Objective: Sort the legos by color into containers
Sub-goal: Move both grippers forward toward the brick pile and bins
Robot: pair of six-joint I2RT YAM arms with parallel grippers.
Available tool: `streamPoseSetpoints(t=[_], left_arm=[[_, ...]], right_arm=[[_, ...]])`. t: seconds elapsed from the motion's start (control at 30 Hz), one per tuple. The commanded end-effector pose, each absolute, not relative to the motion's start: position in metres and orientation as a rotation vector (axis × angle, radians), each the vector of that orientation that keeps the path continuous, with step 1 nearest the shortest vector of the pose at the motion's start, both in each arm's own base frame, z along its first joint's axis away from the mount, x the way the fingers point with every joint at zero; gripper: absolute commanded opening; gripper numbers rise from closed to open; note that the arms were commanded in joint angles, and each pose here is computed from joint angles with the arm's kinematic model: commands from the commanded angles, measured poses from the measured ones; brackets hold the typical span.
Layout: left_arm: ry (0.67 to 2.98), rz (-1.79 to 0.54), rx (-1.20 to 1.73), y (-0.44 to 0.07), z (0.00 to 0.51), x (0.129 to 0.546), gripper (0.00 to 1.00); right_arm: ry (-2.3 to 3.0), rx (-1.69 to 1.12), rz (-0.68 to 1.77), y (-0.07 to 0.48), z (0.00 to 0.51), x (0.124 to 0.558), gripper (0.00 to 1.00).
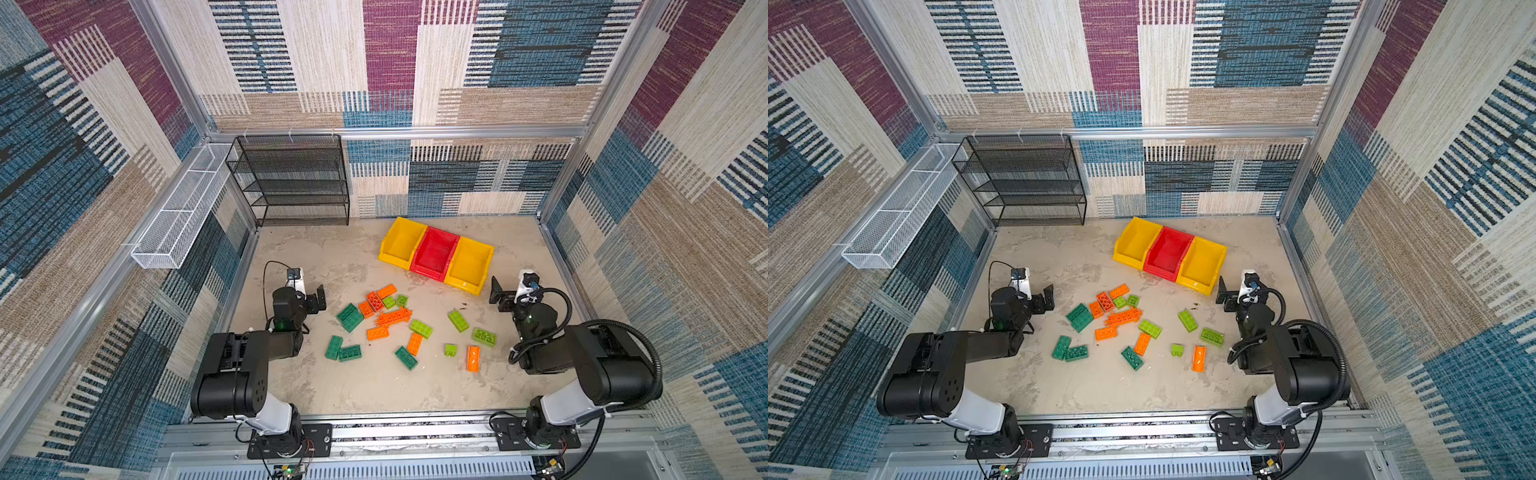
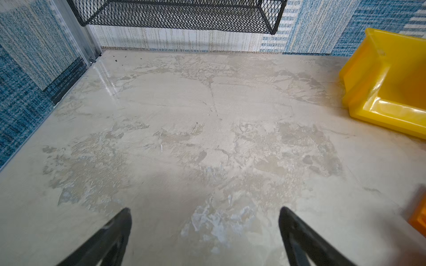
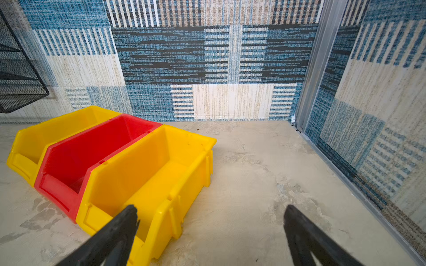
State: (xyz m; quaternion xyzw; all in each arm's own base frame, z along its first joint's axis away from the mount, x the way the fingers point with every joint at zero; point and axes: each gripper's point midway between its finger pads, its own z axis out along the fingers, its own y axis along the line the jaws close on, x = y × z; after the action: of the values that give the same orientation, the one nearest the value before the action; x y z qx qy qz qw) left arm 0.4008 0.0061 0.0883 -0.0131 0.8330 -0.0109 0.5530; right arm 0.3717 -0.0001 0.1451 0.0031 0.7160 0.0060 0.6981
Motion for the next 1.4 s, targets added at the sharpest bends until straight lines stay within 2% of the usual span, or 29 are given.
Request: streamPoseSetpoints(t=[0.0,1.1,1.37], left_arm=[[1.949,-0.003,0.015,0.005,0.094,0.404,0.99],[1.949,-0.043,-0.004,0.01,0.095,0.405,0.99],[1.939,-0.045,-0.001,0.009,0.108,0.403,0.99]], right_arm=[[1.573,0.002,0.017,0.001,0.151,0.372,1.0],[1.576,0.003,0.021,0.001,0.151,0.373,1.0],[1.628,0.205,-0.069,-0.029,0.179,0.383,1.0]])
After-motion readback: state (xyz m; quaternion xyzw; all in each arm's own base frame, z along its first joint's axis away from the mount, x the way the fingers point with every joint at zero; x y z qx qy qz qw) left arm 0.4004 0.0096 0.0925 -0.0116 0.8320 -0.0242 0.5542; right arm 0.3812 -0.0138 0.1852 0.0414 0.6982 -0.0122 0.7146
